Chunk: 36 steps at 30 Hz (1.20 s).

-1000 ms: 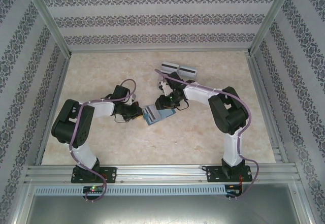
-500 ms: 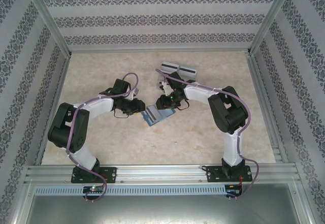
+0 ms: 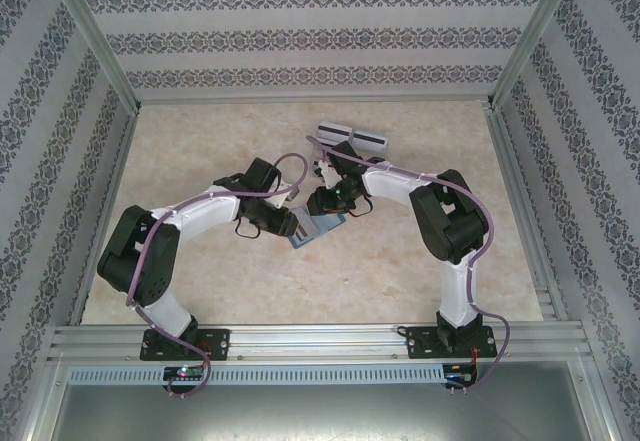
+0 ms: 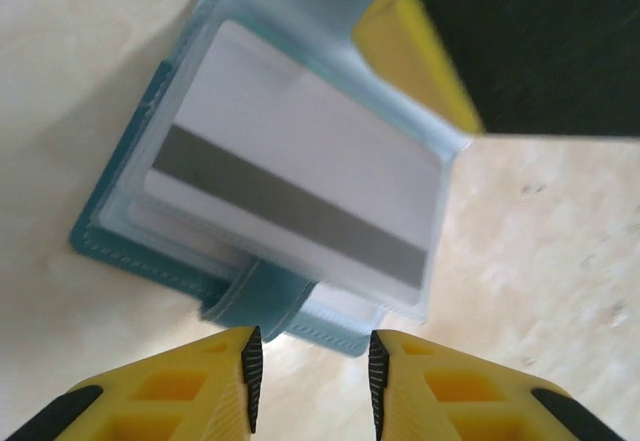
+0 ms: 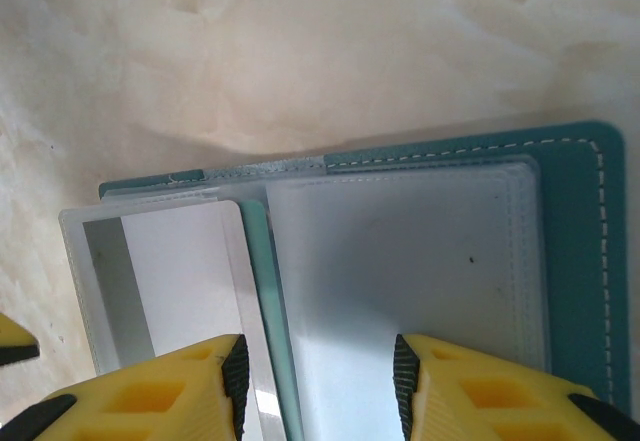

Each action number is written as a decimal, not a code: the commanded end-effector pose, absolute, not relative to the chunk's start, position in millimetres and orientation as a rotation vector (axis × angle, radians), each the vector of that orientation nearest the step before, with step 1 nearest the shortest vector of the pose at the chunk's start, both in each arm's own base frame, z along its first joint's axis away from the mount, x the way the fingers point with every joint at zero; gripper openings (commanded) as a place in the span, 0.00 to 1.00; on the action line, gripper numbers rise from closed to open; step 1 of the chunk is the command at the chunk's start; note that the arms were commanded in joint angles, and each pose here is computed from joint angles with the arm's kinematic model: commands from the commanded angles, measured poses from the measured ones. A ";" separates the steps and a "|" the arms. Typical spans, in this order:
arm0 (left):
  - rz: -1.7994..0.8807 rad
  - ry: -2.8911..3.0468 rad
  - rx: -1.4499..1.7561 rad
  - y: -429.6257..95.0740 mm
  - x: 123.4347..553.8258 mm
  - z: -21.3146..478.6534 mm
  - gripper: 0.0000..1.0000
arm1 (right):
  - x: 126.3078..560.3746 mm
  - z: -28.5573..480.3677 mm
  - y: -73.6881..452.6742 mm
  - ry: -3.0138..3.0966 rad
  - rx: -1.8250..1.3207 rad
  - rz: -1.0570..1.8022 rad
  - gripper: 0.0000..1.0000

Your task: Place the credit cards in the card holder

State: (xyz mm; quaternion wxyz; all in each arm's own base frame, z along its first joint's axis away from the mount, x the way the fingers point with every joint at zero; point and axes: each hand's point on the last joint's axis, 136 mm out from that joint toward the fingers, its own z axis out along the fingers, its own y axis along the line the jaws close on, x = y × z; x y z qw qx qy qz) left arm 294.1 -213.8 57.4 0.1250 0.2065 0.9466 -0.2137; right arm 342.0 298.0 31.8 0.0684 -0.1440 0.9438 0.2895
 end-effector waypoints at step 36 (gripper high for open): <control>-0.389 2.758 1.009 -219.4 300.8 38.1 0.43 | 337.1 26.4 295.3 2.858 -0.450 0.877 0.46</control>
